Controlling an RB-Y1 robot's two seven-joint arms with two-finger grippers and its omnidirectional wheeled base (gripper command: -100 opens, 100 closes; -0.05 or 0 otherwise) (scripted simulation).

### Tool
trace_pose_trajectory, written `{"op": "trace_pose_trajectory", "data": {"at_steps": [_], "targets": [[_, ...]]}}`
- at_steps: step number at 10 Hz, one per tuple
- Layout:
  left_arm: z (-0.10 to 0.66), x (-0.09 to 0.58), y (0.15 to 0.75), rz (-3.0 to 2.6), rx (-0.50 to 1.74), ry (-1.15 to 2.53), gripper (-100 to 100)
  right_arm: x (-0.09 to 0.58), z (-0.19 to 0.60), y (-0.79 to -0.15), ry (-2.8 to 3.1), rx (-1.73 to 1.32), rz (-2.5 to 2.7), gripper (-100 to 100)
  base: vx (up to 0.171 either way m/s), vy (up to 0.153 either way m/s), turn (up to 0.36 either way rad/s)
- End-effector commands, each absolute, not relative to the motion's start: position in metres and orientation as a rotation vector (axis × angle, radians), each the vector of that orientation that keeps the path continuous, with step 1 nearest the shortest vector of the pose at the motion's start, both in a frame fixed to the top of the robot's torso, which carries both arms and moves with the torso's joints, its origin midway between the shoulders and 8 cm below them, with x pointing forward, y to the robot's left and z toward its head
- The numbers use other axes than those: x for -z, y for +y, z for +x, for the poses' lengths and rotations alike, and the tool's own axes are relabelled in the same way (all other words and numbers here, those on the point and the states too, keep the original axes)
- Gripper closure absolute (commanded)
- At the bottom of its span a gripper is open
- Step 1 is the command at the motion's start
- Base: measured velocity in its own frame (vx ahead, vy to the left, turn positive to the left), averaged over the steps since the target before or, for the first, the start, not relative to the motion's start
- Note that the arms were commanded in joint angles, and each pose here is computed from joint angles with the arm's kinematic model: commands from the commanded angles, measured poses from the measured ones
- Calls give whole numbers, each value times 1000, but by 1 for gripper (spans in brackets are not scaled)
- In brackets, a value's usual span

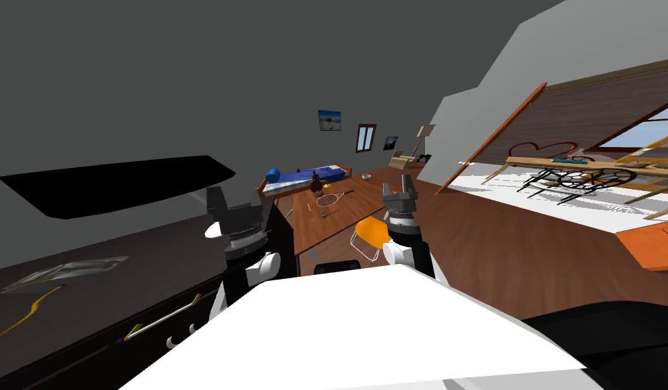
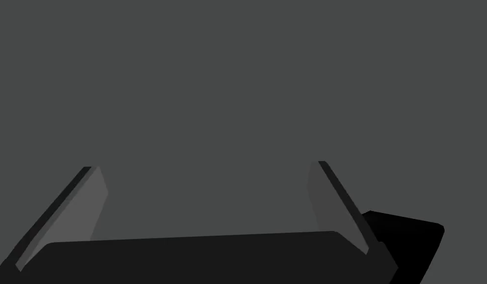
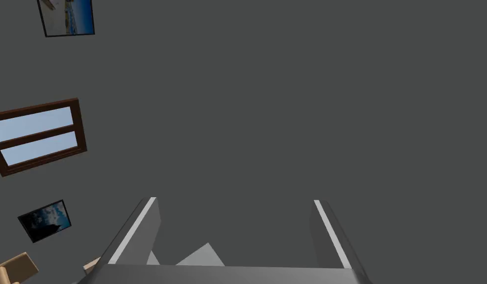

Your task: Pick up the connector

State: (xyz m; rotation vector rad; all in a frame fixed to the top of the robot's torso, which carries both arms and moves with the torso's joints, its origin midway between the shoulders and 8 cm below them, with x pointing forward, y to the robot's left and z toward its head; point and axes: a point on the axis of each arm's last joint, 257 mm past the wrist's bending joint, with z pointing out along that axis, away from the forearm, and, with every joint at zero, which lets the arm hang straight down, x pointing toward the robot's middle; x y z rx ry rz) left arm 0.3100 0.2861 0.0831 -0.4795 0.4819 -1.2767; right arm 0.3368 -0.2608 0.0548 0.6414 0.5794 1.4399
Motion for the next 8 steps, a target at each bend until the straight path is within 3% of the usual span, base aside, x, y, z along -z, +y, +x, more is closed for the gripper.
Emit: {"op": "trace_pose_trajectory", "data": {"at_steps": [1, 6, 8], "targets": [[310, -83, 286, -479, 1277, 482, 0, -47, 340, -256, 638, -1428, 634, -100, -60, -80, 196], [310, -83, 286, -479, 1277, 482, 0, 5, 354, -248, 859, -1347, 678, -100, -117, -168, 263], [310, -83, 286, -479, 1277, 482, 0, 44, 359, -246, 989, -1288, 719, -100, -146, -194, 414]]}}
